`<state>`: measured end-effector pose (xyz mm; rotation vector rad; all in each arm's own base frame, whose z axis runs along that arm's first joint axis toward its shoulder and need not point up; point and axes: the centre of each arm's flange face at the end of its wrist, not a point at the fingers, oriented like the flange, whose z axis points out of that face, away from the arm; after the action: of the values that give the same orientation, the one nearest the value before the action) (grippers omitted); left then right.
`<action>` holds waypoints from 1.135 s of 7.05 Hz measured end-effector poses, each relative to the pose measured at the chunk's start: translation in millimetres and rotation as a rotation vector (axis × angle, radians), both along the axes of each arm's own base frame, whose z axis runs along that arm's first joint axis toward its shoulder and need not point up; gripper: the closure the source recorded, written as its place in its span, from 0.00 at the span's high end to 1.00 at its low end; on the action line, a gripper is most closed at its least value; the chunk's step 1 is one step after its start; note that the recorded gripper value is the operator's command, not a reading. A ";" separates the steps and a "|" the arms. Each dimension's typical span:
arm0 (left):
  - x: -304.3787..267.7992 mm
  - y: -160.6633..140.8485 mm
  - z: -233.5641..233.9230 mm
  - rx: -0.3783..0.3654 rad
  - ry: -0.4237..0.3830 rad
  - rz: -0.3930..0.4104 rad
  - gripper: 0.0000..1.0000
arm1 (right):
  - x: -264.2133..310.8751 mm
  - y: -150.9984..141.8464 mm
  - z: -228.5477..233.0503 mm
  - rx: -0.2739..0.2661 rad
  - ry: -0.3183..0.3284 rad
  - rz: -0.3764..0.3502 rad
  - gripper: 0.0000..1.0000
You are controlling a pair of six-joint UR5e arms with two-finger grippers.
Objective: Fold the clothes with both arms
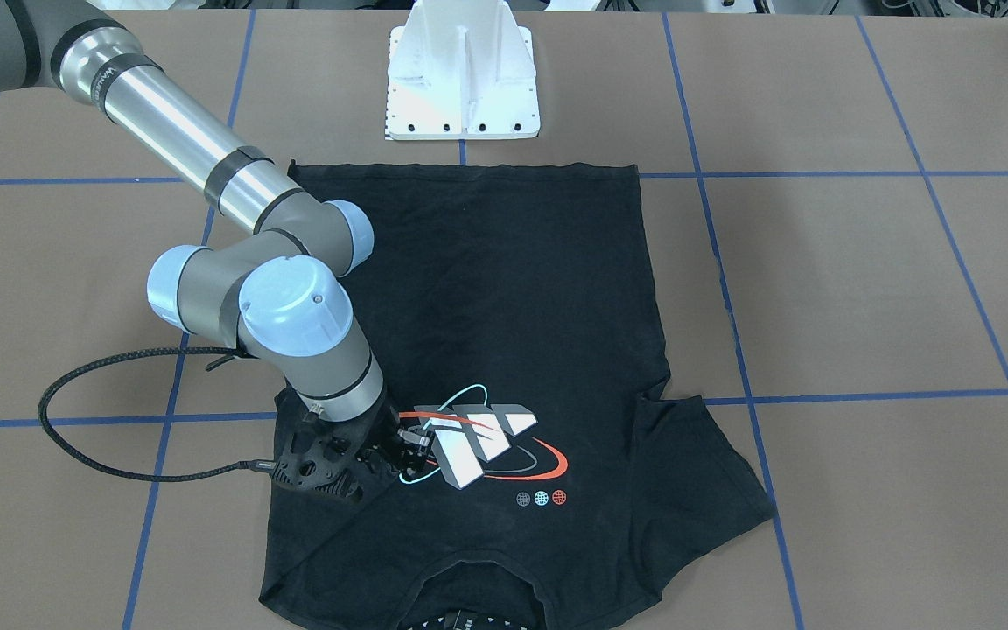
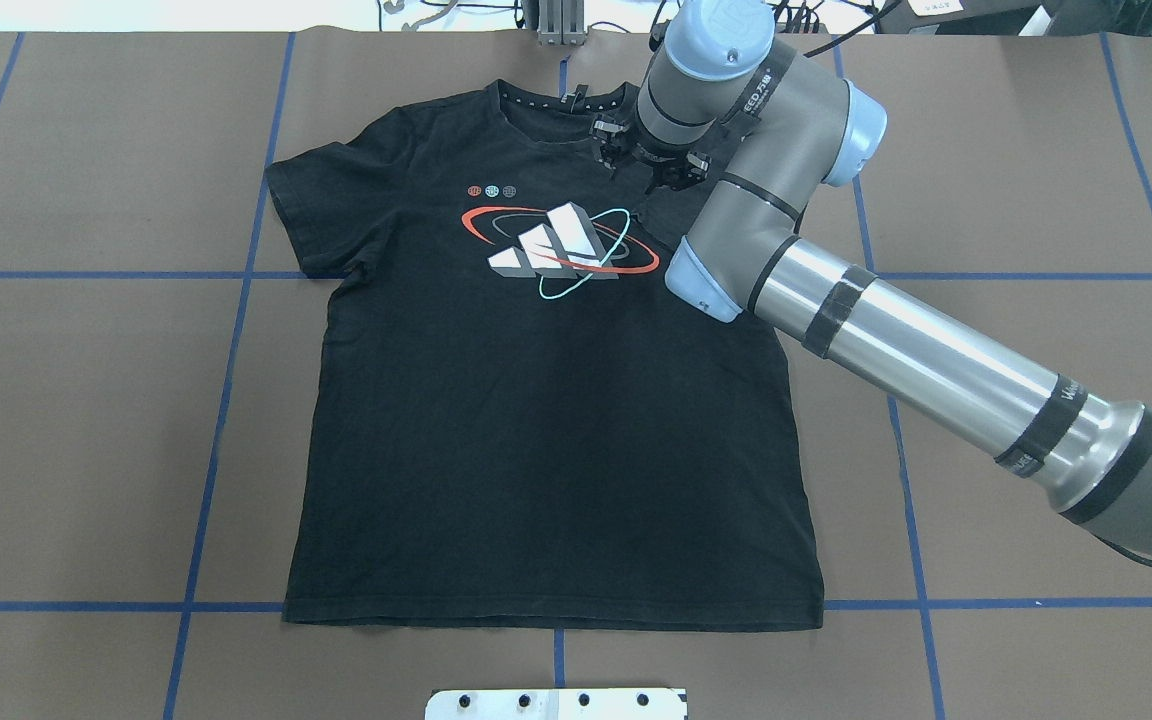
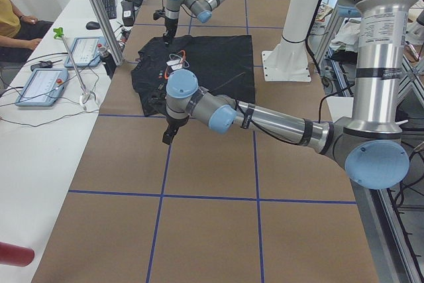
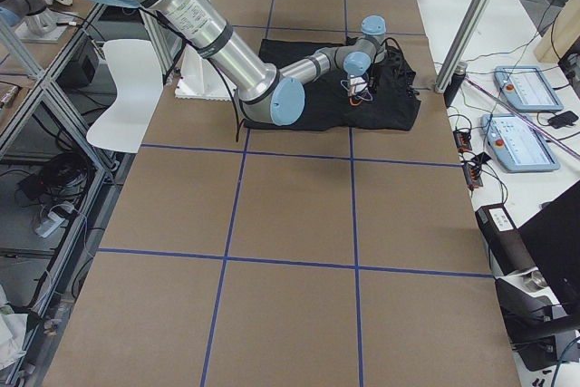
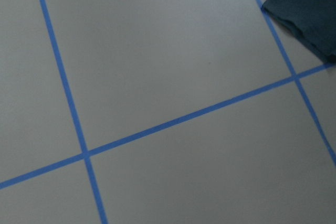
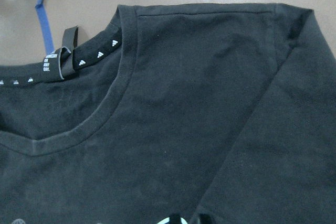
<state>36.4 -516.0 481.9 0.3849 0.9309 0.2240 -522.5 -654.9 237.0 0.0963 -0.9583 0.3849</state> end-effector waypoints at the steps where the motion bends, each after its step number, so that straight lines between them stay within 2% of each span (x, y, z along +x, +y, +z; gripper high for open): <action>1: 28.0 -21.6 -19.9 -0.013 0.037 -0.010 1.00 | 4.8 12.7 -5.2 0.010 -0.026 -0.002 1.00; 3: 104.9 -79.6 -52.7 -0.050 0.092 -0.034 0.99 | 17.1 55.5 4.5 0.028 -0.070 -0.027 1.00; 5: 183.3 -145.7 -63.6 -0.039 0.086 -0.021 0.94 | 40.7 88.8 19.8 0.045 -0.097 -0.046 1.00; 7: 236.8 -188.4 -25.3 0.013 0.078 -0.003 0.80 | 54.9 107.2 27.6 0.058 -0.108 -0.051 1.00; 8: 249.7 -195.7 -8.0 0.023 0.070 -0.002 0.64 | 57.1 111.4 25.9 0.063 -0.112 -0.050 1.00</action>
<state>286.1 -711.7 473.9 0.4169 0.9979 0.2202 -465.4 -543.5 262.9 0.1087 -1.0819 0.3171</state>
